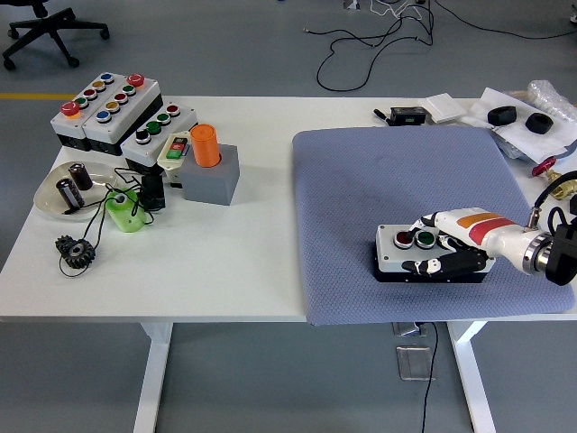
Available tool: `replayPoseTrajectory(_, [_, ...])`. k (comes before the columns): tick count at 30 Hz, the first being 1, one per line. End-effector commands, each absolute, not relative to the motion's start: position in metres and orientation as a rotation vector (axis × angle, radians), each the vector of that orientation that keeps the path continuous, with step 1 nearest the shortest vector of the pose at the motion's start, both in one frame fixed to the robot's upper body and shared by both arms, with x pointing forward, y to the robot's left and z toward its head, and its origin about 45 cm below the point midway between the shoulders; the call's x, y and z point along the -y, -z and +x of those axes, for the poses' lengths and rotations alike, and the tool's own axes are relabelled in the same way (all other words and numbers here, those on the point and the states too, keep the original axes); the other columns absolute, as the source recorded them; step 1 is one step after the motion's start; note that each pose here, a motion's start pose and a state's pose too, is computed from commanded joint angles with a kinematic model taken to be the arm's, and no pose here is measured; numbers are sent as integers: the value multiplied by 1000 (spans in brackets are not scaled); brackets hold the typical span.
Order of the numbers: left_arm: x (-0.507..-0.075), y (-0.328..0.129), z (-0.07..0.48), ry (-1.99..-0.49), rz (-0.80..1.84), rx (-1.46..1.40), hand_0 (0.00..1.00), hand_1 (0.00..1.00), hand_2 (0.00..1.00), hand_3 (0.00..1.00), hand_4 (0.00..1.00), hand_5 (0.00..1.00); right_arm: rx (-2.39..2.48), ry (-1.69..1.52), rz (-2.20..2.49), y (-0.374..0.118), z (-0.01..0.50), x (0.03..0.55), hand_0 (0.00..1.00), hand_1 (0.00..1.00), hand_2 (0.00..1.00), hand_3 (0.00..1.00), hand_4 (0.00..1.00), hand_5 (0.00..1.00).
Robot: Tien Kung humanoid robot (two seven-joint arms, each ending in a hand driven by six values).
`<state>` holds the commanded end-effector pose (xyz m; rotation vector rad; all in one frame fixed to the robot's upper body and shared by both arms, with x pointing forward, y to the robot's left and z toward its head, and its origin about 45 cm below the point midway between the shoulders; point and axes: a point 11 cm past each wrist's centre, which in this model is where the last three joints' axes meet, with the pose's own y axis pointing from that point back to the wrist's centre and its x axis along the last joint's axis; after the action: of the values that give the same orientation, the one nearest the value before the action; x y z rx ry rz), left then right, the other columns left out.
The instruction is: Pick up the button,place it on the desk,press the button,press the button
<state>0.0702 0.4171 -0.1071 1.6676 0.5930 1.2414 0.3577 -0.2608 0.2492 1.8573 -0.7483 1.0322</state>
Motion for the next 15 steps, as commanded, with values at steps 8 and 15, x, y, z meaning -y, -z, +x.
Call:
replayPoseTrajectory(8, [-417, 107, 71, -1243, 1665, -591, 601, 519, 474, 470, 284, 981, 1022, -982, 1974, -285, 367, 275, 112, 2, 2, 745, 839, 782])
replayPoseTrajectory(15, [-417, 107, 70, -1238, 1669, -590, 601, 520, 476, 470, 284, 985, 1360, -693, 2111, -298, 379, 309, 677, 672, 765, 952, 831, 763])
